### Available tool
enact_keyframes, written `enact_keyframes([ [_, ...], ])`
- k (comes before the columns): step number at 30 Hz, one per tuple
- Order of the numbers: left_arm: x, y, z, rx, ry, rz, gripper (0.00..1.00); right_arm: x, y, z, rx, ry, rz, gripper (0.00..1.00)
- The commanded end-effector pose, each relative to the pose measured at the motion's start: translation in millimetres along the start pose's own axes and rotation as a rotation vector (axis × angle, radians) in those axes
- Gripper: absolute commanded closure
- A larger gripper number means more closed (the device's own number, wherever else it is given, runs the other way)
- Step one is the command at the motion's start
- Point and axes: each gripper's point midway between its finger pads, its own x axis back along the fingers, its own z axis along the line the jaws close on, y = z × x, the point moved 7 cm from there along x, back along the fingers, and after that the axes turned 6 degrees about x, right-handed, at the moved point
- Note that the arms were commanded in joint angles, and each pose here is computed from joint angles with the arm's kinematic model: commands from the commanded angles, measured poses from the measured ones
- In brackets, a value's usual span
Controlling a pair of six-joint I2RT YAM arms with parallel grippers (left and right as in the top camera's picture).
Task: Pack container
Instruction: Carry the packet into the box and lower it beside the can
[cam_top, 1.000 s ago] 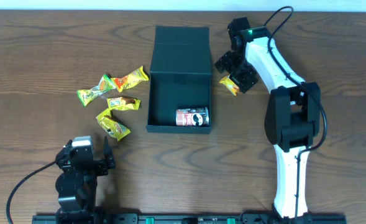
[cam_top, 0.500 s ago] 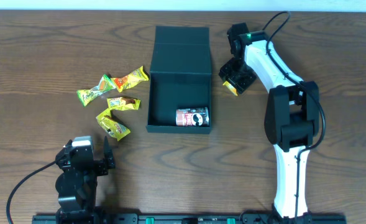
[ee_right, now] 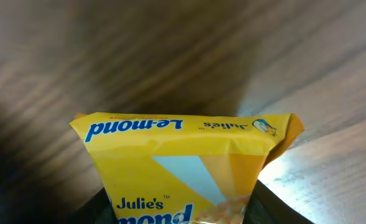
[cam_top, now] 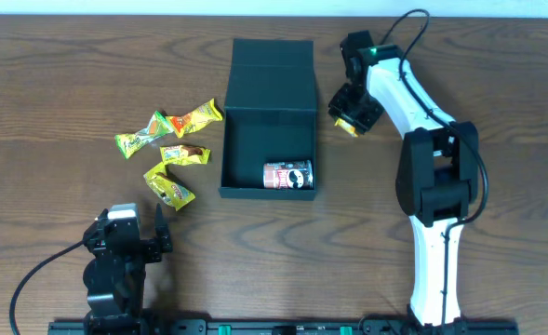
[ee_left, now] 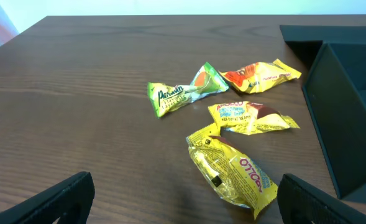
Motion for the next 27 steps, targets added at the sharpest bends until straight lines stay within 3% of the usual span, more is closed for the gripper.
enact_keyframes([
  [1,-2.8,-7.2,1.4,0.016,0.007,0.018,0.05,36.5,20.4,13.6,0.122,0.058,-0.092,0.59],
  [6,-2.8,-7.2,1.4,0.016,0.007,0.018,0.05,91.1,15.3,36.1,0.249,0.103,-0.154,0.64],
  [9,-2.8,-7.2,1.4,0.016,0.007,0.018,0.05,115.0,-10.4,56.1,0.360,0.111,-0.154,0.62],
  [15,-2.8,-7.2,1.4,0.016,0.007,0.018,0.05,108.2,-84.5,102.9,0.521,0.193,-0.009,0.67],
  [27,-2.8,-7.2,1.4,0.016,0.007,0.018,0.05,89.1,-174.0,139.7,0.681,0.135,0.052,0.68],
])
